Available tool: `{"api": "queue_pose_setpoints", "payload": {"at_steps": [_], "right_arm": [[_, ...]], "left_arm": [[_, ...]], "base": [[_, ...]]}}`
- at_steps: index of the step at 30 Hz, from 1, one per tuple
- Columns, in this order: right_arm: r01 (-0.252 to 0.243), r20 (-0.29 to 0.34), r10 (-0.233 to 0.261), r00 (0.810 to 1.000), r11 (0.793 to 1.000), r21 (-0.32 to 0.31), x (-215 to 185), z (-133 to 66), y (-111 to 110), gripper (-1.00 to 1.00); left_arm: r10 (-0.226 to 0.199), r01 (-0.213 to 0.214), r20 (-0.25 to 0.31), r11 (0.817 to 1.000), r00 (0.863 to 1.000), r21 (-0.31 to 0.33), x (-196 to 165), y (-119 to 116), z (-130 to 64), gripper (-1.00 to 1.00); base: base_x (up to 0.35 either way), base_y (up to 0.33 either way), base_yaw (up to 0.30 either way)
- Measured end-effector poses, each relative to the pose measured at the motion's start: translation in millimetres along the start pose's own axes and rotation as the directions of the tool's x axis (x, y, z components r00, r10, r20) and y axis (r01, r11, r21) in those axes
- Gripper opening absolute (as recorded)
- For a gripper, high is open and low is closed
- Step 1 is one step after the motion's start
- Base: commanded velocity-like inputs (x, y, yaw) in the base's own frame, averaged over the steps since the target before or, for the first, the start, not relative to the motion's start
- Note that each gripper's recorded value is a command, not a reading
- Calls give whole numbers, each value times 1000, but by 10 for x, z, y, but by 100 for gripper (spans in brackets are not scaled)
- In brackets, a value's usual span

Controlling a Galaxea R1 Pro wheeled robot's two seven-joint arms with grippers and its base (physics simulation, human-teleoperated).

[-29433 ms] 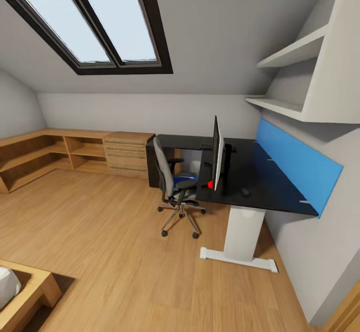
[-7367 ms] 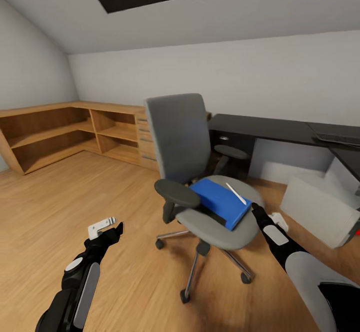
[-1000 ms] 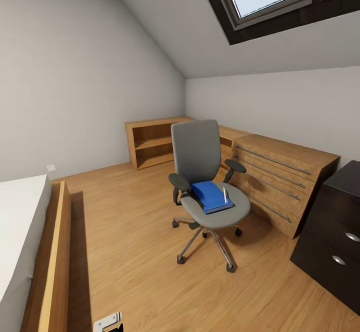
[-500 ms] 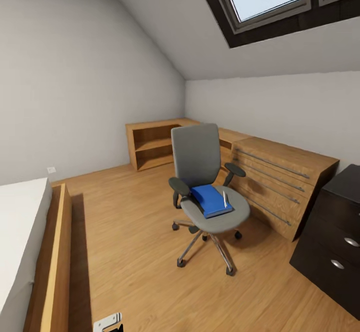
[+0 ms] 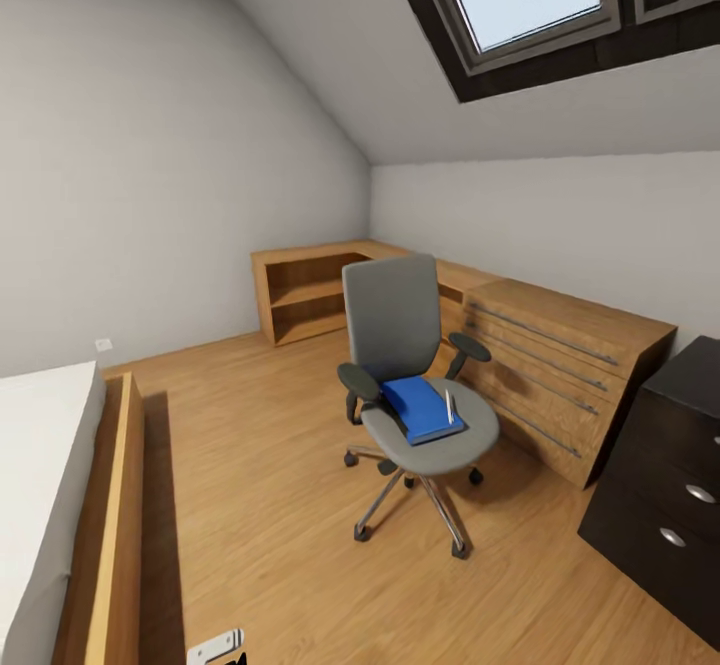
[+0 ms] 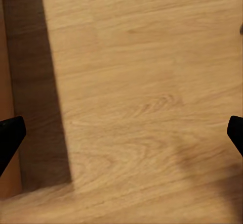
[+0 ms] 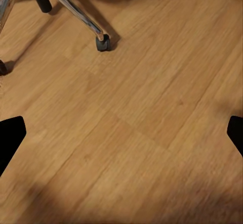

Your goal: In the bedroom, organize the workspace by keeping the computer under the desk, ensuring the monitor is on the desk, placing the keyboard on the desk next to the monitor, placing the mouse on the desk next to the keyboard, moving the folder from the swivel chair onto the desk next to the mouse, stacking the notebook on top of the folder with the pen on top of the notebook, and positioning the swivel chair next to the desk.

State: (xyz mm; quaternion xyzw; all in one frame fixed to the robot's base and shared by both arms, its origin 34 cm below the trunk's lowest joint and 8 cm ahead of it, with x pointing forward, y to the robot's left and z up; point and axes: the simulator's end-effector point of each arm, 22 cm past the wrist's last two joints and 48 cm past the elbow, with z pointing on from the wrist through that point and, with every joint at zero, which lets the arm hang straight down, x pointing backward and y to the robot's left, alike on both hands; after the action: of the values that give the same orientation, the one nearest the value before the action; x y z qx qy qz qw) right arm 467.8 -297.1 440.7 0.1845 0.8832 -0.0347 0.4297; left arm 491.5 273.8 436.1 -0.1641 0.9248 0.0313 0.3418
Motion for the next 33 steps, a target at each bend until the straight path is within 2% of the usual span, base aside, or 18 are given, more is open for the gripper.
{"api": "queue_pose_setpoints", "payload": {"at_steps": [33], "right_arm": [[0,-1,0,1000,1000,1,-520,-341,84,100]], "left_arm": [[14,-14,-29,1000,999,-2,-318,-40,-448,100]], "base": [[0,0,0]]}}
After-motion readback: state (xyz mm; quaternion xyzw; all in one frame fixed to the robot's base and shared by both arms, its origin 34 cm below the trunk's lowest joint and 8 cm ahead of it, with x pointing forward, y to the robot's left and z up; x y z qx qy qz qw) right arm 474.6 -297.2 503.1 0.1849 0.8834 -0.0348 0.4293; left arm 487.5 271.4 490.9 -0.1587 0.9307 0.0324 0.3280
